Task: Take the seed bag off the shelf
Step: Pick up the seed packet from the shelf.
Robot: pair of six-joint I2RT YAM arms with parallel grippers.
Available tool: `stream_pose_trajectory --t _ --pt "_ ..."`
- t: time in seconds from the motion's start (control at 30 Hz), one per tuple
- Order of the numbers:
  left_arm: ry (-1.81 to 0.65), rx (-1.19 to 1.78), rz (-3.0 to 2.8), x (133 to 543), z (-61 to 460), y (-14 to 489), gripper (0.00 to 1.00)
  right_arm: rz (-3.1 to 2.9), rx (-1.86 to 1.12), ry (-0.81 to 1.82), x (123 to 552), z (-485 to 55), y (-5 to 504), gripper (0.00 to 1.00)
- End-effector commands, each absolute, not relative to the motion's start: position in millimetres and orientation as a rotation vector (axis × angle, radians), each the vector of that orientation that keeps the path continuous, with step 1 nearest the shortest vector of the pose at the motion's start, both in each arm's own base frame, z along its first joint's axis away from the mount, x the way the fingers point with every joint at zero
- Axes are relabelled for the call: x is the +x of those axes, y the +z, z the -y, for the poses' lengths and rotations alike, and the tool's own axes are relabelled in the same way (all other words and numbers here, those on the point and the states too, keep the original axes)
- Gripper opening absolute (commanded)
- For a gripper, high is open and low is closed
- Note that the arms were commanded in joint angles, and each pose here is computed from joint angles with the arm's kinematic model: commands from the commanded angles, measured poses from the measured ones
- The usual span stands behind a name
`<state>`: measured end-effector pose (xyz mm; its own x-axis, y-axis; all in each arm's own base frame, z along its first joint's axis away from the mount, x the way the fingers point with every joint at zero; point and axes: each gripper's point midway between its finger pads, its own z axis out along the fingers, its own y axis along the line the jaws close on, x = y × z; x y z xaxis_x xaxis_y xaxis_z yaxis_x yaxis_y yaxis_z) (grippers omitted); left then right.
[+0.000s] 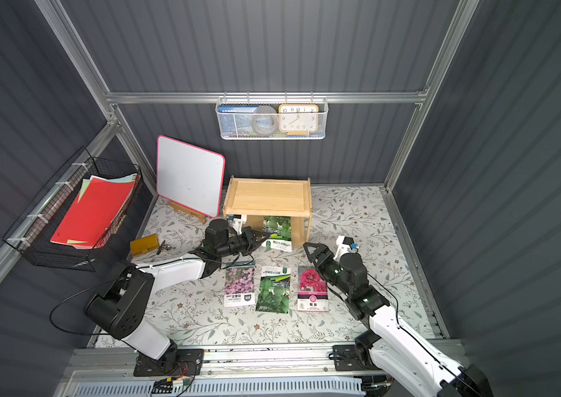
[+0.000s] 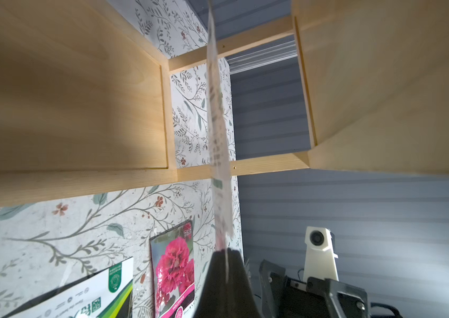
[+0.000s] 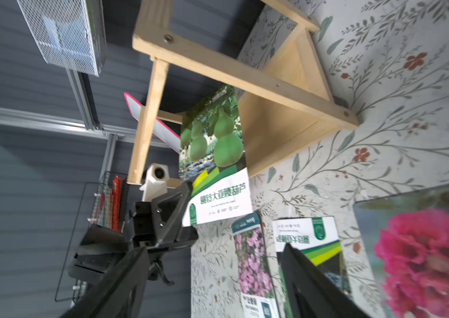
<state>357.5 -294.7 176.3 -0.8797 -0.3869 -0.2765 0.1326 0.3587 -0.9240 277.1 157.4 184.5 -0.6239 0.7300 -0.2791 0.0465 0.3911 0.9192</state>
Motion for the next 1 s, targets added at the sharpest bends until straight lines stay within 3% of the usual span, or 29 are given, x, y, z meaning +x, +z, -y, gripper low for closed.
stream_pose_trajectory --t 0.0,0.3,0.97 --pt "-1.478 -0.092 -2.16 349 300 194 0.0 -2.143 0.561 1.345 258 -171 149 0.88" --pt "-1.527 -0.042 -2.157 323 306 209 0.0 -2.207 0.421 1.4 271 -190 140 0.9" --pt "-1.505 -0.078 -2.242 321 306 160 0.0 -2.239 0.367 1.363 269 -190 139 0.89"
